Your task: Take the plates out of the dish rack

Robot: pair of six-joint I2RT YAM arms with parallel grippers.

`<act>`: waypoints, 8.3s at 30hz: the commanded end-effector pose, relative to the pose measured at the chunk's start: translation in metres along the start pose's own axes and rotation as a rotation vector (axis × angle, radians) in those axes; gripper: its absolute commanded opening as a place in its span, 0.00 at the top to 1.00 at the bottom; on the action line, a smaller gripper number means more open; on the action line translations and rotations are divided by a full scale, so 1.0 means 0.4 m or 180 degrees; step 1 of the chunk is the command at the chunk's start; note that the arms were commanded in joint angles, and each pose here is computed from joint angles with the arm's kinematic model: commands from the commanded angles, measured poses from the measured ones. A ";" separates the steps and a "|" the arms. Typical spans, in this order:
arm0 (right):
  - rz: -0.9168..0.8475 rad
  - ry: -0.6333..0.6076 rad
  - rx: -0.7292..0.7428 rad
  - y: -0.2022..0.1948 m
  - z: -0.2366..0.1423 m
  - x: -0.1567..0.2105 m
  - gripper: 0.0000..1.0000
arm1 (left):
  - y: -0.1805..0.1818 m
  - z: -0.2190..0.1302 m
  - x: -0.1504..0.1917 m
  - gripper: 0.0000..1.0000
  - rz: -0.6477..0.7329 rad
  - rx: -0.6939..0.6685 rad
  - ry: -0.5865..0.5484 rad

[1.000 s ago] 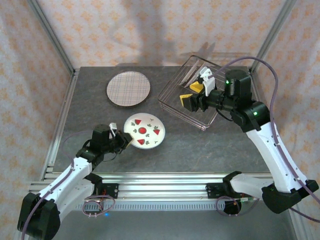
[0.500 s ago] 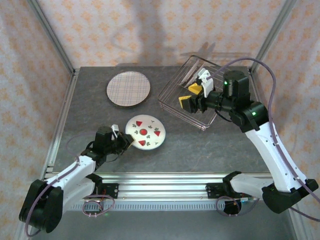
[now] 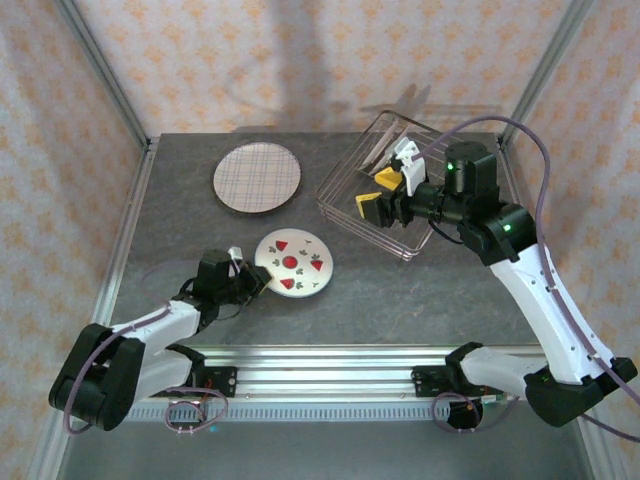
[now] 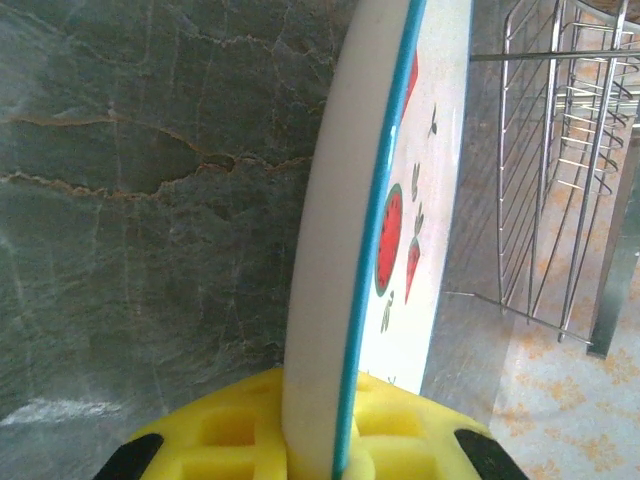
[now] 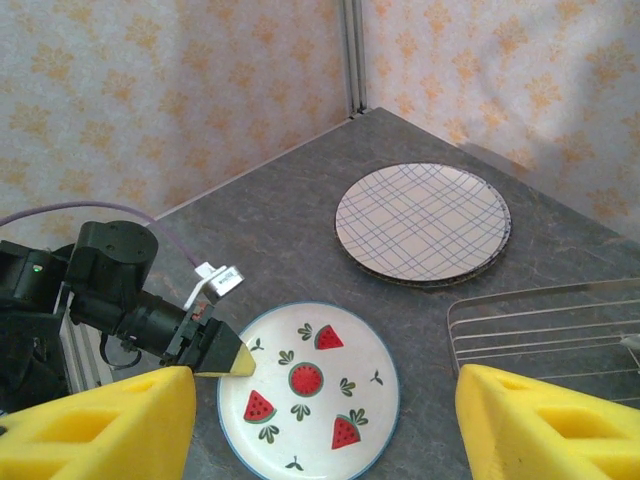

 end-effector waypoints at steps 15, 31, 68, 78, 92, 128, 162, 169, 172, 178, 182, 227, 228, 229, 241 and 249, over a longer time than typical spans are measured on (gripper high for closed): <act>-0.0002 -0.0049 -0.0051 0.008 0.002 -0.008 0.31 | -0.023 0.028 -0.024 1.00 0.0292 0.0181 -0.0080; 0.0034 -0.0036 -0.0046 0.002 0.012 -0.011 0.31 | 0.028 0.032 -0.024 0.76 0.0330 -0.0139 -0.0079; 0.1756 0.1053 0.3003 -0.410 0.024 0.091 0.38 | -0.165 -0.213 -0.089 0.19 0.0601 -0.1165 -0.0857; 0.2658 0.1353 0.3212 -0.596 0.131 0.218 0.45 | -0.567 -0.313 -0.076 0.18 0.1191 0.0187 -0.1040; 0.3022 0.1524 0.2996 -0.706 0.277 0.365 0.54 | -0.921 -0.462 0.086 0.16 0.2210 0.1752 -0.0986; 0.3201 0.1030 0.2963 -0.770 0.293 0.326 0.51 | -0.940 -0.473 0.136 0.16 0.2313 0.1863 -0.0907; 0.3289 0.1131 0.2860 -0.809 0.391 0.432 0.83 | -0.935 -0.490 0.139 0.15 0.2290 0.1849 -0.0903; 0.3325 0.0993 0.2877 -0.809 0.380 0.392 0.96 | -0.935 -0.488 0.139 0.15 0.2284 0.1860 -0.0895; 0.3303 0.0940 0.2917 -0.805 0.374 0.369 1.00 | -0.933 -0.488 0.140 0.15 0.2276 0.1866 -0.0888; 0.3271 0.0921 0.3082 -0.790 0.346 0.339 1.00 | -0.932 -0.489 0.141 0.15 0.2260 0.1876 -0.0881; 0.3228 0.0829 0.3095 -0.787 0.336 0.309 1.00 | -0.930 -0.489 0.141 0.15 0.2246 0.1881 -0.0879; 0.2869 0.1235 0.3457 -0.591 -0.093 0.138 1.00 | -0.967 -0.472 0.148 0.14 0.2101 0.2152 -0.0773; 0.2860 0.1224 0.3468 -0.584 -0.106 0.132 1.00 | -0.969 -0.468 0.149 0.14 0.2087 0.2157 -0.0763; 0.2858 0.1206 0.3482 -0.576 -0.121 0.127 1.00 | -0.970 -0.463 0.147 0.14 0.2063 0.2155 -0.0751; 0.2681 0.0841 0.3479 -0.482 -0.247 0.044 1.00 | -0.974 -0.319 0.137 0.17 0.1442 0.1953 -0.0338; 0.2676 0.0554 0.3304 -0.418 -0.297 0.000 1.00 | -0.997 -0.147 0.192 0.20 0.1013 0.1857 0.0307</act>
Point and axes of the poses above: each hand's point on the last joint's axis, 136 mm out from that joint toward the fingers, its own z axis out along the fingers, its own y axis along the line the jaws close on, x = y × z, the point moved 3 cm from there along -z, back along the fingers, and after that the axes turned 12 degrees about -z, right-handed, at the moved point
